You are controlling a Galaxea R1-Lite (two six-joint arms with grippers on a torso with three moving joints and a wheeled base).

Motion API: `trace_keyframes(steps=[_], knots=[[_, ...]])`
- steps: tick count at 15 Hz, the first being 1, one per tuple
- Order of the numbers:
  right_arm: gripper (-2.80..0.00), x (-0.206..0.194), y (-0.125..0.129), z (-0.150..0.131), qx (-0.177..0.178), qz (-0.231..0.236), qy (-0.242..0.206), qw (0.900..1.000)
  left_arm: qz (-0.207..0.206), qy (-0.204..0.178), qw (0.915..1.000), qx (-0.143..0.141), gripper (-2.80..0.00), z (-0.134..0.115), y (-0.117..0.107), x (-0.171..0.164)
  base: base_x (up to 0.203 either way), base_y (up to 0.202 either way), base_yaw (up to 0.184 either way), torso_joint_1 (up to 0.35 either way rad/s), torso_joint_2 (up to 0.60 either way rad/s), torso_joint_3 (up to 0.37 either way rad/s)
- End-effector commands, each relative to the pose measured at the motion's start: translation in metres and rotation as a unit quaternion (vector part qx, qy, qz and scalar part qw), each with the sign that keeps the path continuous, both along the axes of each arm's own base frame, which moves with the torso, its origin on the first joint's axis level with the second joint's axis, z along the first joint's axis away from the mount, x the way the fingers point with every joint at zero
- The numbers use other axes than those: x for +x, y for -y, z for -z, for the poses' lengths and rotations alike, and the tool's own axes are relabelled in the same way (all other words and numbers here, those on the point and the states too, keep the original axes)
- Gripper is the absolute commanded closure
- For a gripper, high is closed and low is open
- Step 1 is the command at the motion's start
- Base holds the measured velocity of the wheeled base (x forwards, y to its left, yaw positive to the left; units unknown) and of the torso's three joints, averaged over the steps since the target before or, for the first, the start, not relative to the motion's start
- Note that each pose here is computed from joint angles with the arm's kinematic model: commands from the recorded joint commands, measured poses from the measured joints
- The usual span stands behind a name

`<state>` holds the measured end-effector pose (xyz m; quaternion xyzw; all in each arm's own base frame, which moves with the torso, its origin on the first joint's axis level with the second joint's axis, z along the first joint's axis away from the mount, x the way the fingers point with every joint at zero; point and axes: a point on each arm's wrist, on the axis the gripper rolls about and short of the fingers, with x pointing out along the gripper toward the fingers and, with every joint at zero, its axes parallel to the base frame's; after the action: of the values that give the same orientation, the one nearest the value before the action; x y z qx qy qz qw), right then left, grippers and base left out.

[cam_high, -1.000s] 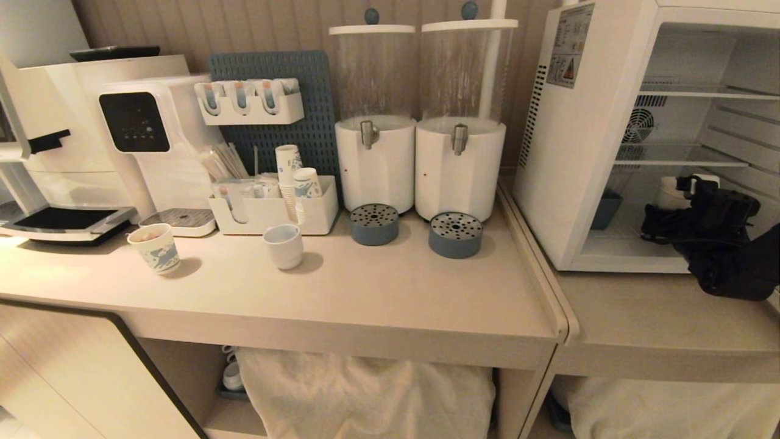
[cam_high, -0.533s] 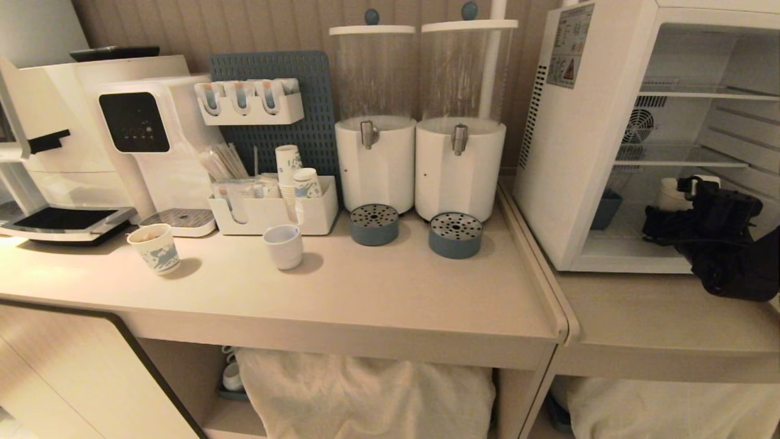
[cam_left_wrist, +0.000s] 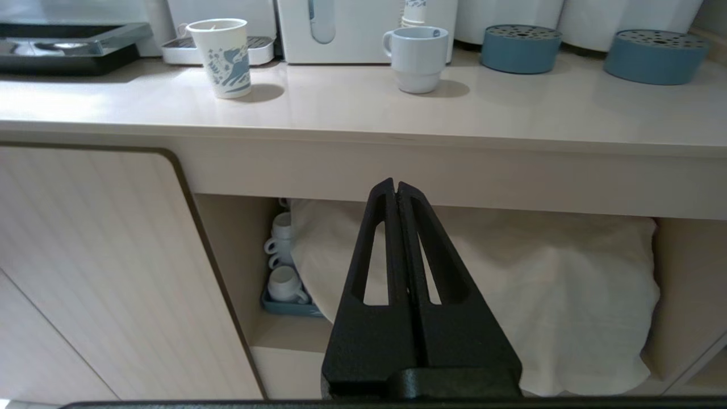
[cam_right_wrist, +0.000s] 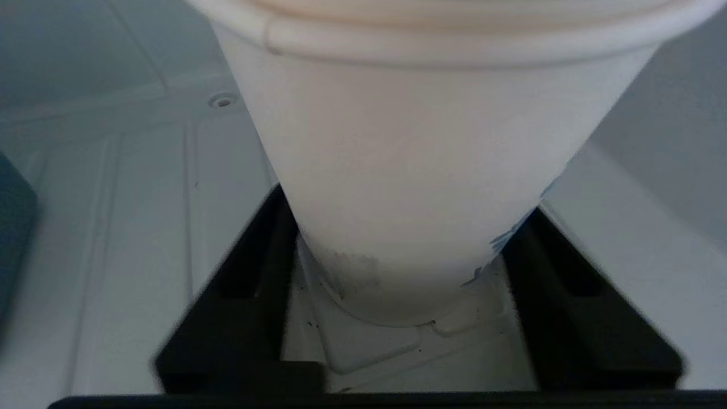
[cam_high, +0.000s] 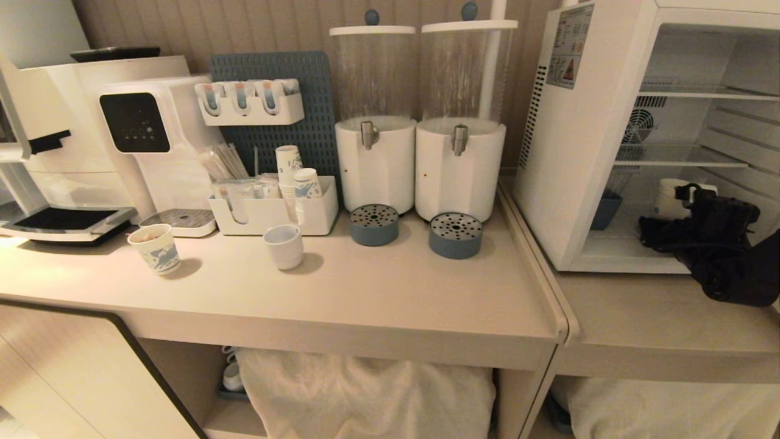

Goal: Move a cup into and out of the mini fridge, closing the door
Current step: Put the paper cup in the freezer

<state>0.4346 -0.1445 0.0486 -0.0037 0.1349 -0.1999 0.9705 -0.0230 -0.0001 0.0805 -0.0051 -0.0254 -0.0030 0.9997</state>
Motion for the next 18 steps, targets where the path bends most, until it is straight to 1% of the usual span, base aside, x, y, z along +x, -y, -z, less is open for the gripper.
trace_keyframes(steps=[1,5,7,10,11,15,18], knots=[[-2.80,0.000,0.000,0.000,-0.005,-0.001,0.005,1.000,0.000,-0.009,1.0000,0.000,0.00,0.005,0.000,0.001,0.000,0.000,0.000,0.000,0.00,0.000],[-2.80,-0.008,-0.002,-0.008,-0.002,-0.008,0.006,1.000,0.000,-0.009,1.0000,0.000,0.00,0.005,0.000,0.001,0.000,0.000,0.000,0.000,0.00,0.000],[-2.80,-0.018,-0.006,-0.019,0.000,-0.014,0.008,1.000,0.000,-0.009,1.0000,0.001,0.00,0.005,0.000,0.001,0.000,0.000,0.000,0.000,0.00,0.000],[-2.80,-0.023,-0.006,-0.023,0.002,-0.017,0.008,1.000,0.000,-0.009,1.0000,0.000,0.00,0.005,0.000,0.001,0.000,0.000,0.000,0.000,0.00,0.000],[-2.80,-0.031,-0.008,-0.030,0.003,-0.023,0.010,1.000,0.000,-0.009,1.0000,0.000,0.00,0.005,0.000,0.001,0.000,0.000,0.000,0.000,0.00,0.000],[-2.80,-0.074,-0.019,-0.101,-0.013,-0.040,0.069,0.997,0.000,-0.009,1.0000,0.001,0.00,0.005,0.000,0.001,0.000,0.000,0.000,0.000,0.00,0.000],[-2.80,-0.109,-0.029,-0.146,-0.018,-0.055,0.090,0.994,0.000,-0.009,1.0000,0.000,0.00,0.005,0.000,0.001,0.000,0.000,0.000,0.000,0.00,0.000]])
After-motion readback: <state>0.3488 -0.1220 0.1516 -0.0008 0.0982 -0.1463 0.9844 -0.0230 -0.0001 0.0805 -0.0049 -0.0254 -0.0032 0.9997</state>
